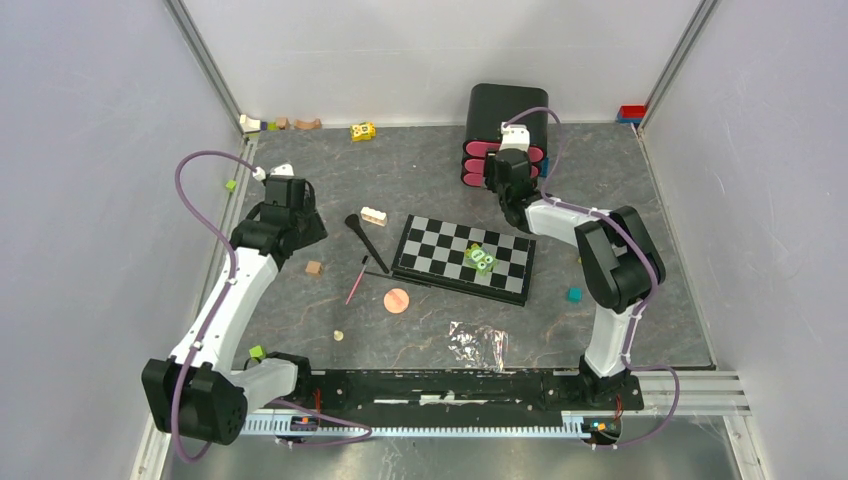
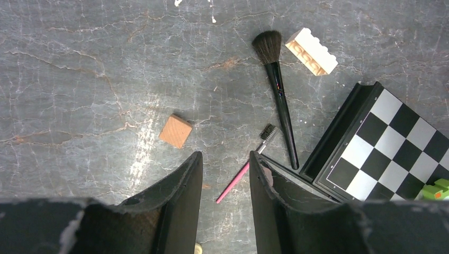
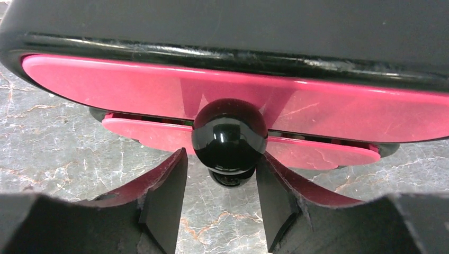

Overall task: Organize the makeup
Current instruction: Close the drawer in the storage box.

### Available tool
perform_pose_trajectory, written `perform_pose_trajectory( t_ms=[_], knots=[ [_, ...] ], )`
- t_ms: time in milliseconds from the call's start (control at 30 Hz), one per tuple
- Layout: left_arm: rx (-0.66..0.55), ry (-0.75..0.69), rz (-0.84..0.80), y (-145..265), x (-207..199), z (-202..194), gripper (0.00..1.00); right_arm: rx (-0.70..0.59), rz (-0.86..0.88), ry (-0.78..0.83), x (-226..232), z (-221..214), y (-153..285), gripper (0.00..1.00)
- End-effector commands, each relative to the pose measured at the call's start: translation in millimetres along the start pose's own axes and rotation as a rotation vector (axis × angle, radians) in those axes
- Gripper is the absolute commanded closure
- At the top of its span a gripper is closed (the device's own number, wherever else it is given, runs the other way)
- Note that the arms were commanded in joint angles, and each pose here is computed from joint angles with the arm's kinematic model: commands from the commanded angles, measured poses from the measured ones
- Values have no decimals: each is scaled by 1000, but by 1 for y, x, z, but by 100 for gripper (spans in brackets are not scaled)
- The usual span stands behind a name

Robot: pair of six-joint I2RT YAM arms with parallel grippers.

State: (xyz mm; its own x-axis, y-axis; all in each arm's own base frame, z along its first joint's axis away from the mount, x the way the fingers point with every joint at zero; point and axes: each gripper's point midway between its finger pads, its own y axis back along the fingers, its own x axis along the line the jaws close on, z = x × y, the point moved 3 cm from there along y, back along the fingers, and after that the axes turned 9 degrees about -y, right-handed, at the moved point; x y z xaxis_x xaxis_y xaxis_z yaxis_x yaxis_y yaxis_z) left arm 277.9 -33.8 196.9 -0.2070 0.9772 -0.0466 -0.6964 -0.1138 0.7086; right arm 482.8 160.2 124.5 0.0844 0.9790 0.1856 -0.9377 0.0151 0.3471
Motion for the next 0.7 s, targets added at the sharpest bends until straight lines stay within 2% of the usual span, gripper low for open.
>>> perform_pose_trajectory(
  t_ms=[0,433,667],
  knots=[
    [-17,-14,-44,-4,-2,6,55,-86,53,-14,10,31,-10,42],
    [-27,1,-39,-3,2,7,56,-111,129,-11,18,41,-23,38],
    [-26,3,-45,-3,1,7,56,-120,185,-67,23,42,-9,39]
  ],
)
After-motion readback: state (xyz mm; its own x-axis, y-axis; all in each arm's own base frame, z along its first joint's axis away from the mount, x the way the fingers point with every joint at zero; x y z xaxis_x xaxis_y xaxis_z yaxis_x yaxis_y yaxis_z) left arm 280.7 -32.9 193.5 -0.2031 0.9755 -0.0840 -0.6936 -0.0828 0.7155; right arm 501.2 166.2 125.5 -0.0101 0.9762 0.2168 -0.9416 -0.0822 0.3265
